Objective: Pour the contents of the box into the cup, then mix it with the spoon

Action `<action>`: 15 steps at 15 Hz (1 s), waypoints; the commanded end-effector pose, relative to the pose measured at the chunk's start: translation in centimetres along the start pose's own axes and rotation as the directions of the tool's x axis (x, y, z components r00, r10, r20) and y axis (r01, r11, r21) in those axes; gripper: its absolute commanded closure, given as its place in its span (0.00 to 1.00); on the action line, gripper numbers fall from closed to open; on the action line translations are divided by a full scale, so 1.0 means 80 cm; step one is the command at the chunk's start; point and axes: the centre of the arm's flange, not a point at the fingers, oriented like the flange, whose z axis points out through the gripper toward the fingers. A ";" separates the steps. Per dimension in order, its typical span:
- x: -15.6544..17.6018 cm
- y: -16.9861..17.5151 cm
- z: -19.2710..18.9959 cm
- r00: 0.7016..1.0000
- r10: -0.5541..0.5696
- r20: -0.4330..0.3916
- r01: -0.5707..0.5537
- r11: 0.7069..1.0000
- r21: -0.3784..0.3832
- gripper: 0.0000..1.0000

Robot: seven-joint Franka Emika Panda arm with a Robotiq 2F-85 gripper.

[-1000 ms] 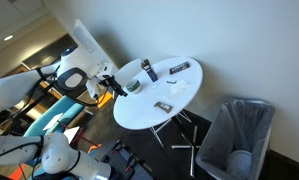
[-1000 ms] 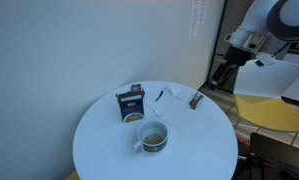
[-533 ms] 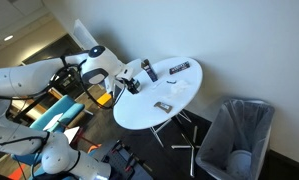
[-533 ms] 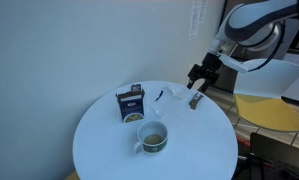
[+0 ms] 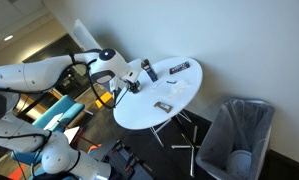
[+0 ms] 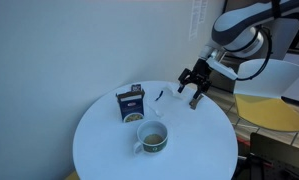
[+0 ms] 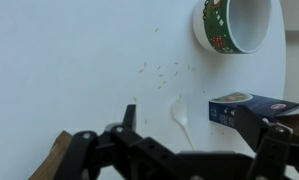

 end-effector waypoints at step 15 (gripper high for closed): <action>0.073 0.020 0.139 0.732 0.483 0.480 -0.664 0.665 0.344 0.00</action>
